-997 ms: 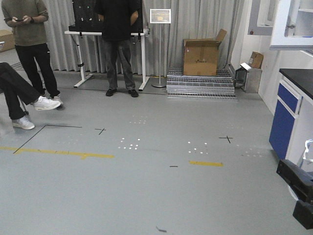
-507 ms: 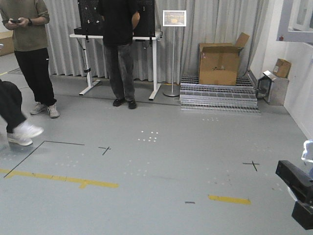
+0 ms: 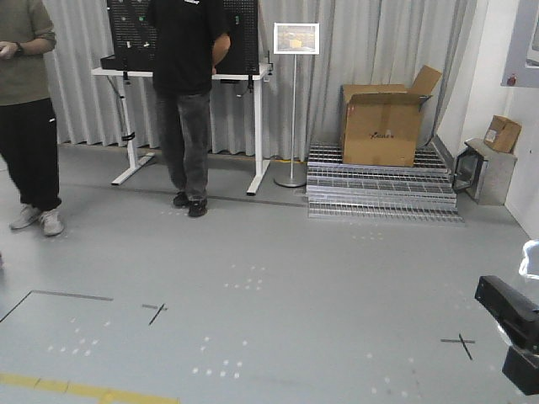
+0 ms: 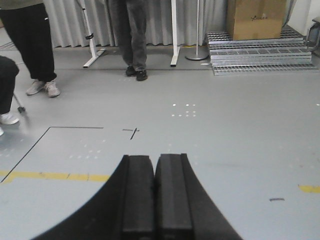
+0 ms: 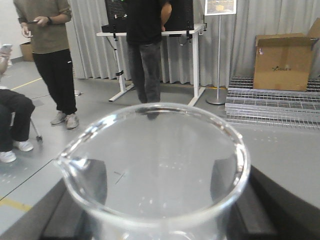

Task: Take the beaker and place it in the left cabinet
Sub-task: 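Drive the base to the open white cabinet with the blue tray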

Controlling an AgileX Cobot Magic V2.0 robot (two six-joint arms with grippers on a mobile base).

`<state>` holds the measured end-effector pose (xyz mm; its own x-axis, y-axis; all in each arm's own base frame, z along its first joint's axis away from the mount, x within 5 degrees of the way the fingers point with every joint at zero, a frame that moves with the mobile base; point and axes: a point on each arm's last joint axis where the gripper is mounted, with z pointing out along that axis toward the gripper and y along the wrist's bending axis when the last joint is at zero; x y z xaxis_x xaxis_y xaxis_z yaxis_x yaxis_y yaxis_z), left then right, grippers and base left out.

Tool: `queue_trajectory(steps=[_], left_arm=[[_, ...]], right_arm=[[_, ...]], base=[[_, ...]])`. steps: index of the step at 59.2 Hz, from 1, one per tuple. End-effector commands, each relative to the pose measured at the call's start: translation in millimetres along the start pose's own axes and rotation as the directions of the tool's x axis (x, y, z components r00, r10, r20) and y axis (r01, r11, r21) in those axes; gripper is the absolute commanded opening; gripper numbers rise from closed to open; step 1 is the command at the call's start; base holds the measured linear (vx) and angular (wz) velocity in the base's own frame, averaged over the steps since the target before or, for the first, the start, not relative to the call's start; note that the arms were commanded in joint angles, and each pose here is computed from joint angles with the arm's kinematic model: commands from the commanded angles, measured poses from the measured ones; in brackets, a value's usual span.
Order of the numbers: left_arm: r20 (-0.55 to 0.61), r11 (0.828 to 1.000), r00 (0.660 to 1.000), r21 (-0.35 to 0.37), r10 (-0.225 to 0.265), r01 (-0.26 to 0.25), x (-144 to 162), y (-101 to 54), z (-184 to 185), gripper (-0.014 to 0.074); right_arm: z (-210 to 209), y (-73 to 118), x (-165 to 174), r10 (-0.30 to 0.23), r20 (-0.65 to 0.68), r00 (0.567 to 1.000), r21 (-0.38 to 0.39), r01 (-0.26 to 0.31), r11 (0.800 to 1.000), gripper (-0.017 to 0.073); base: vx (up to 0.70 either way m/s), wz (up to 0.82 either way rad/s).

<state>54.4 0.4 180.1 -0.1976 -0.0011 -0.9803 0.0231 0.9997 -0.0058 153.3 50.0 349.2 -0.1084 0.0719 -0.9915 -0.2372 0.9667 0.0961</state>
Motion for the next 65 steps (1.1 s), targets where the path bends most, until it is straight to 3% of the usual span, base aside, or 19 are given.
queue_trajectory(steps=[1, 65], left_arm=[[0.103, 1.000, 0.995, 0.016, -0.006, 0.004, -11.5, -1.4, -2.2, 0.0004], [0.103, 1.000, 0.995, 0.016, -0.006, 0.004, -11.5, -1.4, -2.2, 0.0004]], right_arm=[[-2.7, 2.3, -12.8, -0.014, 0.047, 0.999, -0.021, 0.015, 1.000, -0.0004], [-2.6, 2.0, -12.8, -0.014, 0.046, 0.999, -0.017, 0.015, 1.000, -0.0004]], base=[[0.75, -0.10], [0.74, -0.05]])
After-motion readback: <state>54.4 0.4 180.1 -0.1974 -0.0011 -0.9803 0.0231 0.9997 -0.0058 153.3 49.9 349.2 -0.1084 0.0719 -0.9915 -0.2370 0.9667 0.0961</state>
